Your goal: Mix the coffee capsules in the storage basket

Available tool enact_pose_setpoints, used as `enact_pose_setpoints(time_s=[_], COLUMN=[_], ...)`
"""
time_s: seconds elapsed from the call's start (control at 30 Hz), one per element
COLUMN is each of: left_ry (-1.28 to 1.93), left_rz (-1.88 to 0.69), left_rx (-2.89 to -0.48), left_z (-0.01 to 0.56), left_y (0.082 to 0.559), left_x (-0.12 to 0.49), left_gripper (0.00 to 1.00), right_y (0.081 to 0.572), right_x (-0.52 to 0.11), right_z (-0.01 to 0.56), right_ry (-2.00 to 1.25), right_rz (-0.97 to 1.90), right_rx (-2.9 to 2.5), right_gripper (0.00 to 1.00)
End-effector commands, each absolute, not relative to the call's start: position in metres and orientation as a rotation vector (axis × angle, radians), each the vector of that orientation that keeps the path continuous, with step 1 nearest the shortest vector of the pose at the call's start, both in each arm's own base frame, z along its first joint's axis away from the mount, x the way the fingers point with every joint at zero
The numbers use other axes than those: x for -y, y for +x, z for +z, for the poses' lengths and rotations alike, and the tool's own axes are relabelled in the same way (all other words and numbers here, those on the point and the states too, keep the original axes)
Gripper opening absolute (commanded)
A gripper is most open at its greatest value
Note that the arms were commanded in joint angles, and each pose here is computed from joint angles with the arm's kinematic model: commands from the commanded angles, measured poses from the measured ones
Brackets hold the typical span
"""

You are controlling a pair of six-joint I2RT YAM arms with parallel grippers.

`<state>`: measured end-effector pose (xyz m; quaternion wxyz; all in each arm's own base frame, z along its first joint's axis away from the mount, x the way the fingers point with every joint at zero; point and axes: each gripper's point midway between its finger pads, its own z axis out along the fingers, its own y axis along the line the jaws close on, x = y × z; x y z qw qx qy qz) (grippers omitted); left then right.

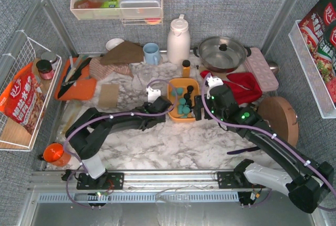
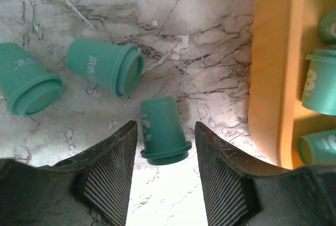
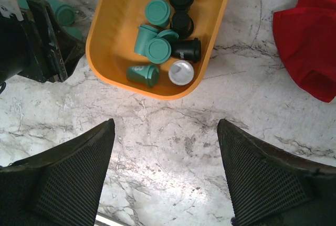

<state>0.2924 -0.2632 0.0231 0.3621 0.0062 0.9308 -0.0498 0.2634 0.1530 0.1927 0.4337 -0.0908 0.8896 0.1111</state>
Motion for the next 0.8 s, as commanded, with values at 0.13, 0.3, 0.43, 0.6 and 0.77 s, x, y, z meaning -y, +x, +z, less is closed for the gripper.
enact_pose_setpoints(time_s=[0.13, 0.3, 0.43, 0.6, 0.77], left_ry=[-0.002, 0.002, 0.013, 0.060, 0.160], left_rz=[-0.072, -0.082, -0.097, -0.189, -0.359], left_rx=[-2.459, -2.443, -2.418, -2.335, -2.154], left_z=[0.009, 0.012, 0.020, 0.053, 0.101], left_y=[0.281, 0.283, 0.286, 0.286, 0.281], left_x=[0.252, 0.253, 0.254, 0.255, 0.258], left_gripper=[0.56, 0.47, 0.38, 0.28, 0.24], right_y=[0.262, 0.261, 0.260, 0.257, 0.254], right_x=[-0.158, -0.158, -0.158, -0.159, -0.161], right_z=[0.194, 0.192, 0.192, 0.195, 0.199], right_ry=[-0.239, -0.242, -0.243, -0.253, -0.272], right_rz=[0.308, 0.312, 0.317, 0.325, 0.346], right_rx=[-2.214, -2.220, -2.223, -2.225, -2.233], right_gripper=[0.83, 0.83, 0.82, 0.83, 0.82])
